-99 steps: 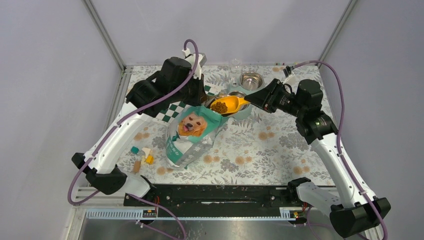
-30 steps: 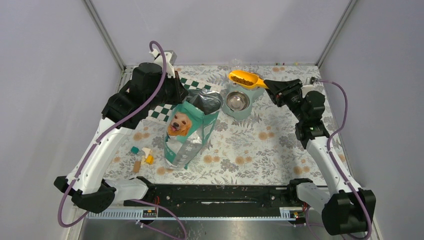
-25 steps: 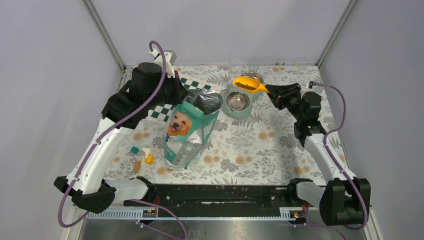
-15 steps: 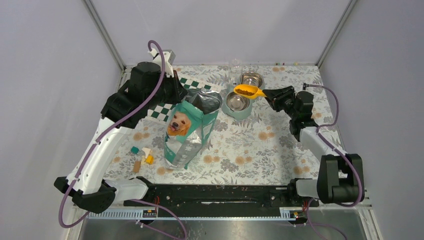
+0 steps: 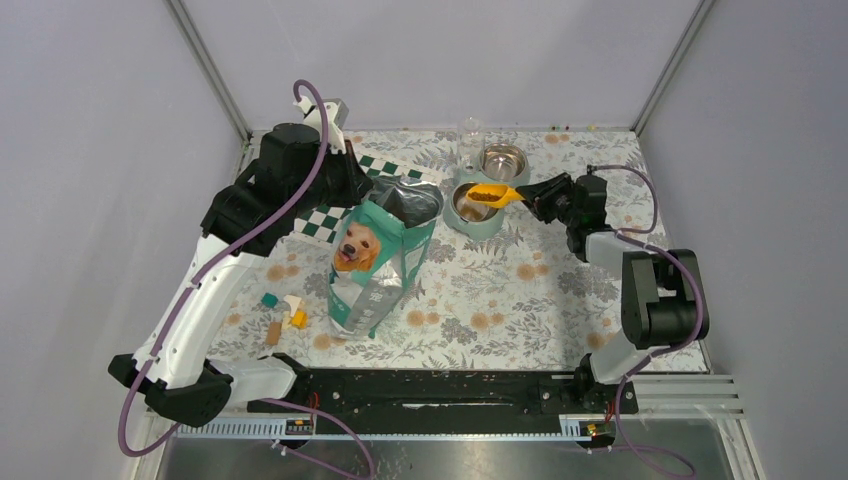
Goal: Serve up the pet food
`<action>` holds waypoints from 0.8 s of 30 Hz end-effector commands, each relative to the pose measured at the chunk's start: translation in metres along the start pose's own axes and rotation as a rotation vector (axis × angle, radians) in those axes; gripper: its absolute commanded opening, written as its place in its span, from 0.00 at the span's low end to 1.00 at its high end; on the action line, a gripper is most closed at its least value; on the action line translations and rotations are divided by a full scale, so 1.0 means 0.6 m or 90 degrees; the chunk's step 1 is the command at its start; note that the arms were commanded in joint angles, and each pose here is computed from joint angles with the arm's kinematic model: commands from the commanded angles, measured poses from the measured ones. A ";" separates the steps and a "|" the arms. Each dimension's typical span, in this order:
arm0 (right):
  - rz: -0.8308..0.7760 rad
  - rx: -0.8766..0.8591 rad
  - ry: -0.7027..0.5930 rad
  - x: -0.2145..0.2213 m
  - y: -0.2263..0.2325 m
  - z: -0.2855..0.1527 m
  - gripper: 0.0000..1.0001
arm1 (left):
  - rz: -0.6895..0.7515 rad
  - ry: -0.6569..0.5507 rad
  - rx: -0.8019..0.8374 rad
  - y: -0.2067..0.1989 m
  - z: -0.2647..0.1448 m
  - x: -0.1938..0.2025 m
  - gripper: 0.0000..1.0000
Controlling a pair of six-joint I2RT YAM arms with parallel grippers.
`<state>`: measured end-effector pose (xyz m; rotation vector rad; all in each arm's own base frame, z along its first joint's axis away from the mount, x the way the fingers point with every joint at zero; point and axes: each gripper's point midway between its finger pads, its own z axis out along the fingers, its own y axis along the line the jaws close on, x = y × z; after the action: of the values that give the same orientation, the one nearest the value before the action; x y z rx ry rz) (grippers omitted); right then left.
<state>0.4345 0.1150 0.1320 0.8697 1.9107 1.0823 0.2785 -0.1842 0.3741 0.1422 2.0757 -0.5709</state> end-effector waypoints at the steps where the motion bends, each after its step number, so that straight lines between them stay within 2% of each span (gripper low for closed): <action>1: -0.072 -0.045 -0.015 -0.008 0.046 0.030 0.00 | -0.015 -0.149 0.026 -0.019 -0.018 -0.099 0.00; 7: -0.110 0.002 -0.026 -0.003 0.048 0.049 0.00 | -0.016 -0.150 0.018 -0.014 -0.019 -0.100 0.00; 11: -0.180 0.064 -0.037 -0.008 0.056 0.041 0.00 | -0.015 -0.152 0.012 -0.010 -0.021 -0.100 0.00; 16: -0.274 0.126 -0.017 0.004 0.068 0.034 0.00 | -0.015 -0.151 0.007 -0.005 -0.021 -0.096 0.00; 24: -0.363 0.156 0.013 0.034 0.087 0.046 0.00 | -0.015 -0.148 0.005 -0.002 -0.021 -0.093 0.00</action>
<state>0.4568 0.1616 0.1456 0.4964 2.1446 0.6499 0.2824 -0.1780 0.3724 0.1180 2.0764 -0.5483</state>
